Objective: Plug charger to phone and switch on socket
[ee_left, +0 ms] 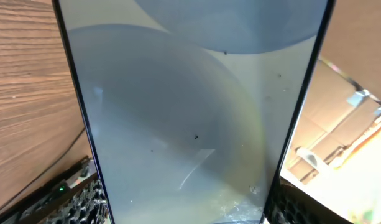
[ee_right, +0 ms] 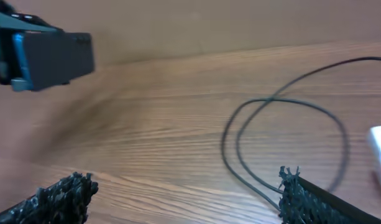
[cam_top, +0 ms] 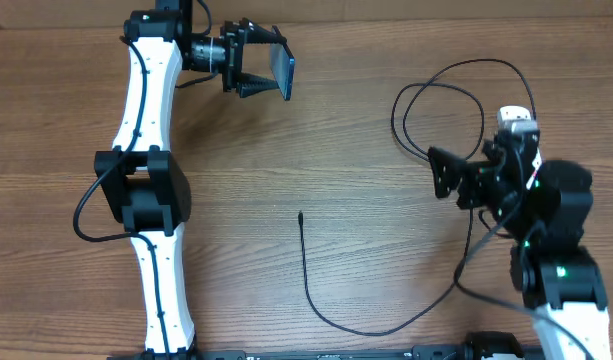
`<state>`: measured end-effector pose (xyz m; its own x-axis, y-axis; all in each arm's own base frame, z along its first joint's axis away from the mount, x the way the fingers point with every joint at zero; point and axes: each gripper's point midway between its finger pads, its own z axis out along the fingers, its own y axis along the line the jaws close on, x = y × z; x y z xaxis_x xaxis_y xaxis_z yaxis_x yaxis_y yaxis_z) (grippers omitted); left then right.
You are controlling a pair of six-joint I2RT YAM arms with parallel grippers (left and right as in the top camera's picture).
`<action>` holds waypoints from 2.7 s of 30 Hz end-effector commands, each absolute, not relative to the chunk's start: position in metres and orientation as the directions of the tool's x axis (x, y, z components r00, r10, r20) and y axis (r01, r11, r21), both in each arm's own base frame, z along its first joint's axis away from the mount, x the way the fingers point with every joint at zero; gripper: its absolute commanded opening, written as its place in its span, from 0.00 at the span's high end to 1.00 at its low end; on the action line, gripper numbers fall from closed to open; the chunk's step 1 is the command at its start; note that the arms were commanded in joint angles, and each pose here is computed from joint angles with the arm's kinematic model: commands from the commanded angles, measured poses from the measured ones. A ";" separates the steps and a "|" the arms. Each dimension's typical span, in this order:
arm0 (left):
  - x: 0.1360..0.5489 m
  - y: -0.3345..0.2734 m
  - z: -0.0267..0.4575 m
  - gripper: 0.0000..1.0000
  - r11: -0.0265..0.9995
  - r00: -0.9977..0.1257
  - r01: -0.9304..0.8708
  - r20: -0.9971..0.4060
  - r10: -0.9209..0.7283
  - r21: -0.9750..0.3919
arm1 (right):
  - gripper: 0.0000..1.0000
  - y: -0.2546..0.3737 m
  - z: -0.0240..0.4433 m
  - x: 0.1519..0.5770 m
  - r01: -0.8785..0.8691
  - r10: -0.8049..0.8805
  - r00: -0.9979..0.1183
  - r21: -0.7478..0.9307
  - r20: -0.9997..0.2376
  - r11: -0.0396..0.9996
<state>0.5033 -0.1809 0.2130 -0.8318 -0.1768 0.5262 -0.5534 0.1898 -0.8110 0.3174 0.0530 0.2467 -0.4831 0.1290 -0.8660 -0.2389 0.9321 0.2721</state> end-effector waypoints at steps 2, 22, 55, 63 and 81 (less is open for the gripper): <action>0.500 -0.198 0.216 0.96 0.226 -0.849 -0.529 0.501 -0.169 -0.818 | 0.00 0.081 0.258 0.330 -0.352 0.151 -0.538 0.384 -0.829 0.853; 0.494 -0.226 0.201 0.96 0.317 -0.852 -0.523 0.484 -0.198 -0.791 | 0.00 0.119 0.259 0.340 -0.450 0.185 -0.677 0.600 -0.712 0.662; 0.483 -0.266 0.190 0.96 0.417 -0.835 -0.550 0.484 -0.262 -0.724 | 0.00 0.164 0.217 0.396 -0.176 0.383 -0.706 0.671 -0.596 0.720; 0.480 -0.286 0.188 0.96 0.435 -0.843 -0.537 0.469 -0.263 -0.722 | 0.00 0.173 0.208 0.409 -0.159 0.401 -0.685 0.663 -0.608 0.732; 0.463 -0.322 0.187 0.96 0.465 -0.844 -0.534 0.480 -0.240 -0.706 | 0.00 0.173 0.196 0.419 -0.108 0.441 -0.680 0.675 -0.586 0.730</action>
